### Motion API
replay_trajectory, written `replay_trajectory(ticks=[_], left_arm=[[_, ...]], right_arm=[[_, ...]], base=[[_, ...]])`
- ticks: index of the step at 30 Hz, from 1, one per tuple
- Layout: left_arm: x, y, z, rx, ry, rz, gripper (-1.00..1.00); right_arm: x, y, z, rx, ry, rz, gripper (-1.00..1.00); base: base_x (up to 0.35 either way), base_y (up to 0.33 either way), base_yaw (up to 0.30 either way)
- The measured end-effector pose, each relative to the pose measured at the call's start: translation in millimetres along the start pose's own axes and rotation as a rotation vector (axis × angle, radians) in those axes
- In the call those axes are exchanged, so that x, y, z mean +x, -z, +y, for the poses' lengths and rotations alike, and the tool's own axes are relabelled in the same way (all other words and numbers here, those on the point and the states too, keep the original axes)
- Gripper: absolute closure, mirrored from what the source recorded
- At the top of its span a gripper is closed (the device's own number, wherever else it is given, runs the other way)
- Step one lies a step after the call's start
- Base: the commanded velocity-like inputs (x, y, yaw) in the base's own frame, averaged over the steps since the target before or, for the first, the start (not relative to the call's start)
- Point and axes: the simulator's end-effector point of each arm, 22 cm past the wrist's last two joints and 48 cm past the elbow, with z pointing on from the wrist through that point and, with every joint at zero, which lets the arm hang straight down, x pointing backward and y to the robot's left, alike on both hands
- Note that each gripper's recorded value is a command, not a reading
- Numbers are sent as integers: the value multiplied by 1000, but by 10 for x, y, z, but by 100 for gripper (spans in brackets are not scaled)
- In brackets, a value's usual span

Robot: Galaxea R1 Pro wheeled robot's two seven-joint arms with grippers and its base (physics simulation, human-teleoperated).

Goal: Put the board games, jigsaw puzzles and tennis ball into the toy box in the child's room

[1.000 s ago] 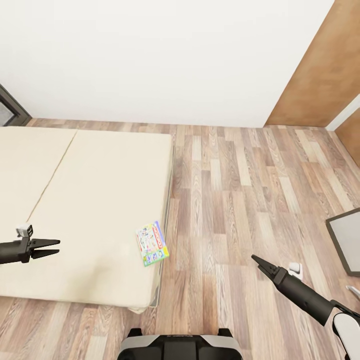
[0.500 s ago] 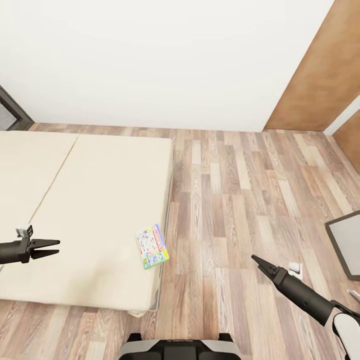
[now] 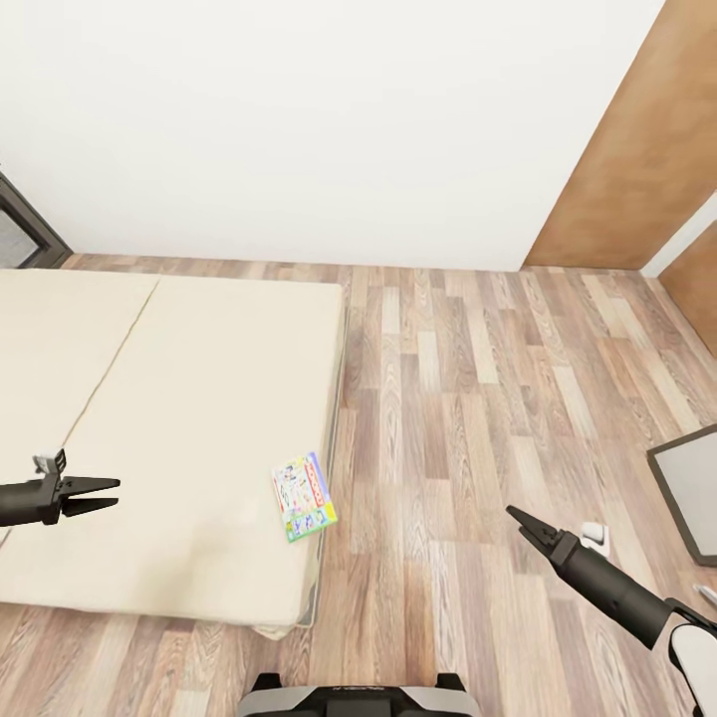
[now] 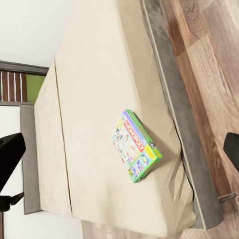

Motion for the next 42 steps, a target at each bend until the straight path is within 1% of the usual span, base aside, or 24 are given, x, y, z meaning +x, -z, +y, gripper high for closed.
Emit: replay_trajectory(ticks=[42], left_arm=[[-104, 172, -313, 21, -58, -41, -100]], right_arm=[[-146, 98, 254, -36, 37, -38, -100]], base=[[0, 0, 0]])
